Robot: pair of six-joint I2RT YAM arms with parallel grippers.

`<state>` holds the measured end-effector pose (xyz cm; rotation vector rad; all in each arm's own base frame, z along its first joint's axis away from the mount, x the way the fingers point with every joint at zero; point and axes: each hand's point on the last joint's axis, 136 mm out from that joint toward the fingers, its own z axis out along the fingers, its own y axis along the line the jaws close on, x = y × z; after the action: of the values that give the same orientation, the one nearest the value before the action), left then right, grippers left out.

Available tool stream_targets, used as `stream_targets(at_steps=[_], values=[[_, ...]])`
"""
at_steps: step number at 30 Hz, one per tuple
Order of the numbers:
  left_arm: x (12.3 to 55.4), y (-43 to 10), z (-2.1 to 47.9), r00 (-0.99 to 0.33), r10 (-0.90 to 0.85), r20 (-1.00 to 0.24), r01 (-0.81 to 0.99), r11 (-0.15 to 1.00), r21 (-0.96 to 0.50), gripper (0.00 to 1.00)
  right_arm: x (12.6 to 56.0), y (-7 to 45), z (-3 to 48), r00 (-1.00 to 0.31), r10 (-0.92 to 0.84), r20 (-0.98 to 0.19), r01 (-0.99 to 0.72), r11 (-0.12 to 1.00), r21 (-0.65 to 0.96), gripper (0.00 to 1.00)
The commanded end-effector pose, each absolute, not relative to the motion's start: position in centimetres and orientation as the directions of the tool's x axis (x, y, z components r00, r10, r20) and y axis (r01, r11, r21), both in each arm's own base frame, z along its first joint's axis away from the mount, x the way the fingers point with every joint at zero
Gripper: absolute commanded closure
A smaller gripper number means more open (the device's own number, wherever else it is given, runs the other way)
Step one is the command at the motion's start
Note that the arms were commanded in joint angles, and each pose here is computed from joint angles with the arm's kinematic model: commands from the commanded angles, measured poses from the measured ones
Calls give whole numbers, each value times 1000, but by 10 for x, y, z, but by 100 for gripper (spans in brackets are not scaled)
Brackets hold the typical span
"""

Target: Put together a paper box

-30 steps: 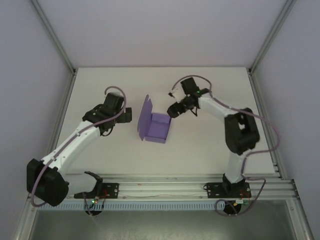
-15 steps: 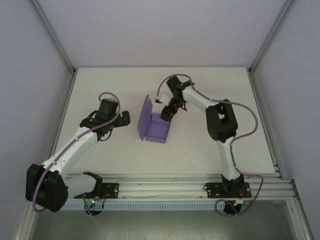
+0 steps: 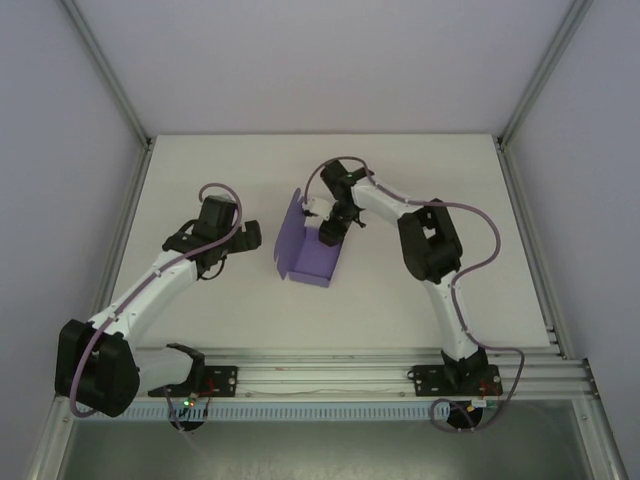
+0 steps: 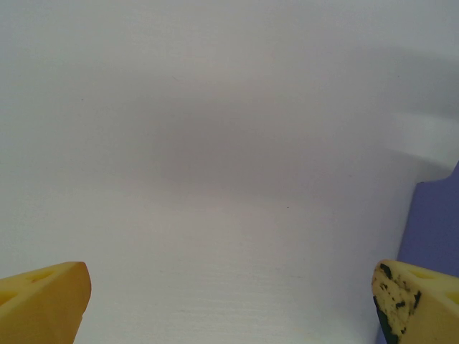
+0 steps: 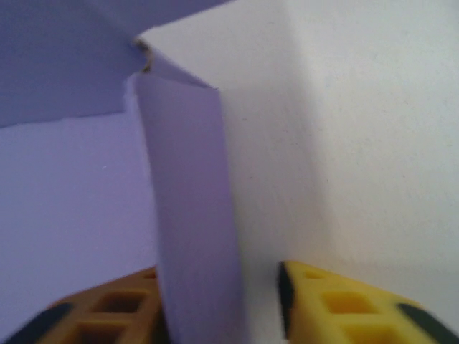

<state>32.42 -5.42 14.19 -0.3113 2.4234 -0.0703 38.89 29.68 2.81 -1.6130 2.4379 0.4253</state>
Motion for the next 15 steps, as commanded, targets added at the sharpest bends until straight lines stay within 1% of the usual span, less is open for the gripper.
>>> stream_targets(at_steps=[1,2,5,6,10,12,15], values=[[325,-52,140,-735,-255,-629,-215,966,-140,0,396,291,22,-402,-876,-267,-915,394,87,76],[325,-52,139,-735,-256,-628,-217,966,-139,0,397,290,20,-404,-877,-261,-914,398,78,77],[325,-50,138,-734,-257,-628,-225,965,-131,0,400,283,11,-402,-891,-212,-913,408,14,88],[325,-50,139,-734,-257,-628,-226,965,-131,0,401,280,7,-401,-896,-188,-911,411,-16,92],[325,-49,137,-735,-258,-628,-231,965,-126,0,403,263,-11,-398,-914,-82,-899,406,-166,100],[325,-48,136,-737,-258,-625,-236,964,-120,0,401,258,-17,-404,-914,-40,-890,403,-211,100],[324,-46,134,-740,-257,-621,-242,964,-111,0,405,248,-18,-433,-902,1,-852,408,-328,100]])
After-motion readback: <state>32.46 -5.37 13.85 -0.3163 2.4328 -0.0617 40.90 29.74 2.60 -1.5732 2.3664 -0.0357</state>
